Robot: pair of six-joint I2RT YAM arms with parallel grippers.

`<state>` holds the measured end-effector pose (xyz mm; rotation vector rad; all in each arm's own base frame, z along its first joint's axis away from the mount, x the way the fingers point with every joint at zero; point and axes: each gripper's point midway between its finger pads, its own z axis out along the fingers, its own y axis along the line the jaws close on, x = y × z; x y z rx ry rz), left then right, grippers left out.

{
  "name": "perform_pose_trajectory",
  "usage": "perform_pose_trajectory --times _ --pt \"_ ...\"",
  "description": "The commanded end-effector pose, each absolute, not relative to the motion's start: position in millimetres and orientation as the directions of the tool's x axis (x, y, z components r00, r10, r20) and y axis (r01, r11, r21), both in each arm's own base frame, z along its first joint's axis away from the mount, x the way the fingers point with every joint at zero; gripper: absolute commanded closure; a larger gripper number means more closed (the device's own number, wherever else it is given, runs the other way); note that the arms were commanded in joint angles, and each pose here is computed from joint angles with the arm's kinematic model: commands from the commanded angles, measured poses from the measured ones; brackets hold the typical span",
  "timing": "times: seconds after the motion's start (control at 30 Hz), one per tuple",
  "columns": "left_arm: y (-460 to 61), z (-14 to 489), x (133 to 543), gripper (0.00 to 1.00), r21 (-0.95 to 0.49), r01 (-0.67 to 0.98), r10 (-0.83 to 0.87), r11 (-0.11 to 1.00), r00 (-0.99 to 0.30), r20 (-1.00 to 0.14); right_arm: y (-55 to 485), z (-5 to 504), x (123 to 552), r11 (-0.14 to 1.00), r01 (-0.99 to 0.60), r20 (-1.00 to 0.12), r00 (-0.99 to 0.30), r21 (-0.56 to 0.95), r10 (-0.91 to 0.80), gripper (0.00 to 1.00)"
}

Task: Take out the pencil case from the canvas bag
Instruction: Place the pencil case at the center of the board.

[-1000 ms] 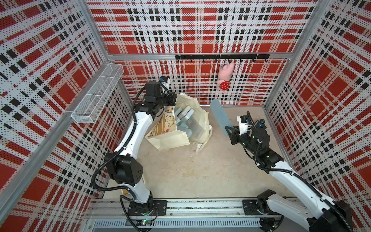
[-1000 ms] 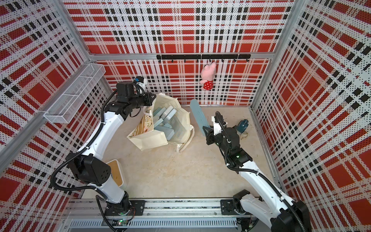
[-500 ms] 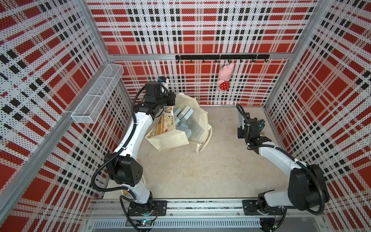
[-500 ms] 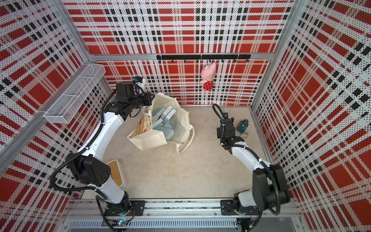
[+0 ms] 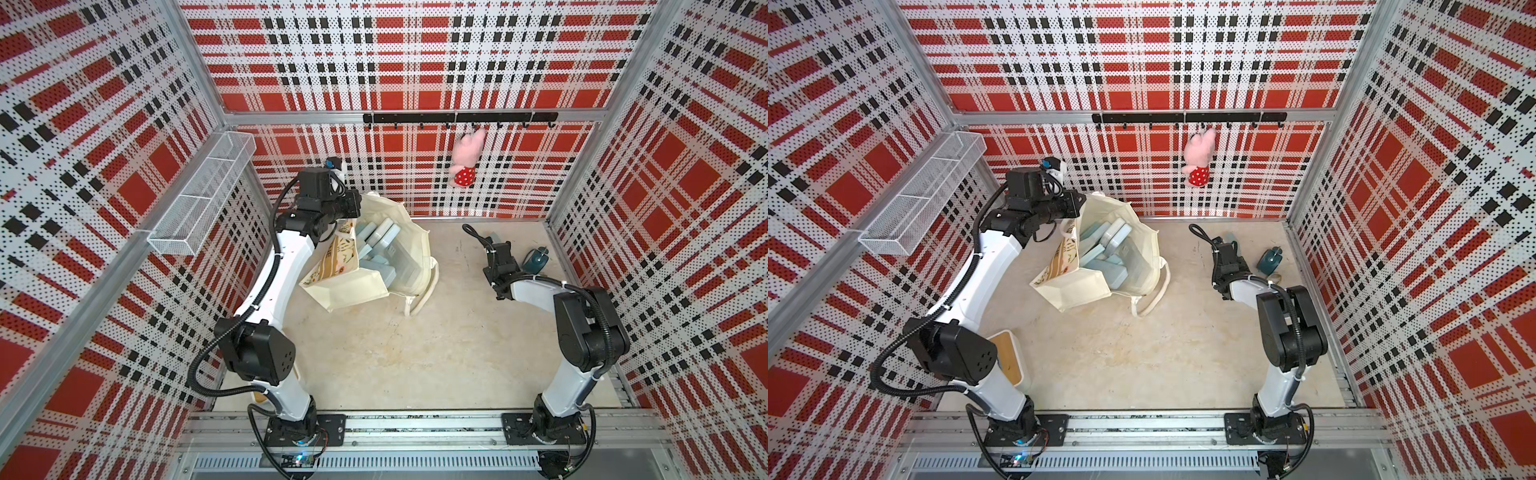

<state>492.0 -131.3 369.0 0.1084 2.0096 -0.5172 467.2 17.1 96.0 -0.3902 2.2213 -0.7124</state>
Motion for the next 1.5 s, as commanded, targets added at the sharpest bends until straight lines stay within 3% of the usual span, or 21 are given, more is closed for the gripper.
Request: perform_pose_trajectory --times 0.0,0.3,0.4,0.57,0.67,0.9,1.03,1.13,1.3,1.47 --pt "-123.7 422.9 484.2 1.00 -0.282 0.325 -0.158 0.903 -0.358 -0.920 12.5 106.6 477.4 0.724 -0.064 -0.537 -0.626 -0.687 -0.565 0.95" --pt "-124.9 420.6 484.6 1.00 -0.293 0.330 -0.164 0.897 -0.368 -0.915 3.1 79.8 485.2 0.684 -0.080 -0.462 -0.681 -0.725 -0.569 0.88" --pt "-124.4 417.9 483.9 1.00 -0.291 0.327 -0.159 0.899 -0.374 -0.914 5.6 74.6 489.5 0.694 -0.104 -0.465 -0.671 -0.713 -0.578 0.77" --pt "-123.2 416.4 481.4 1.00 -0.288 0.322 -0.158 0.902 -0.377 -0.913 8.0 68.5 493.6 0.703 -0.127 -0.463 -0.669 -0.700 -0.582 0.43" --pt "-122.3 417.2 480.2 1.00 -0.286 0.321 -0.156 0.903 -0.374 -0.914 10.9 68.6 493.4 0.718 -0.135 -0.476 -0.664 -0.682 -0.577 0.28" --pt "-121.1 416.4 479.1 1.00 -0.290 0.321 -0.159 0.901 -0.378 -0.912 28.7 87.8 490.8 0.817 -0.136 -0.587 -0.631 -0.560 -0.507 0.16" --pt "-123.8 416.5 477.6 1.00 -0.296 0.330 -0.161 0.896 -0.381 -0.910 37.4 113.0 484.4 0.939 -0.097 -0.735 -0.597 -0.330 -0.320 0.06" --pt "-130.7 416.6 475.5 1.00 -0.288 0.334 -0.152 0.898 -0.379 -0.913 32.6 114.0 479.1 0.989 -0.070 -0.756 -0.639 -0.131 -0.145 0.06" --pt "-137.2 415.2 474.8 1.00 -0.282 0.336 -0.145 0.899 -0.378 -0.914 16.4 99.4 471.3 0.996 -0.020 -0.685 -0.727 0.086 0.045 0.11" --pt "-138.2 414.9 475.6 1.00 -0.282 0.338 -0.145 0.898 -0.378 -0.914 -4.7 87.2 471.2 0.992 0.015 -0.627 -0.774 0.122 0.089 0.10"
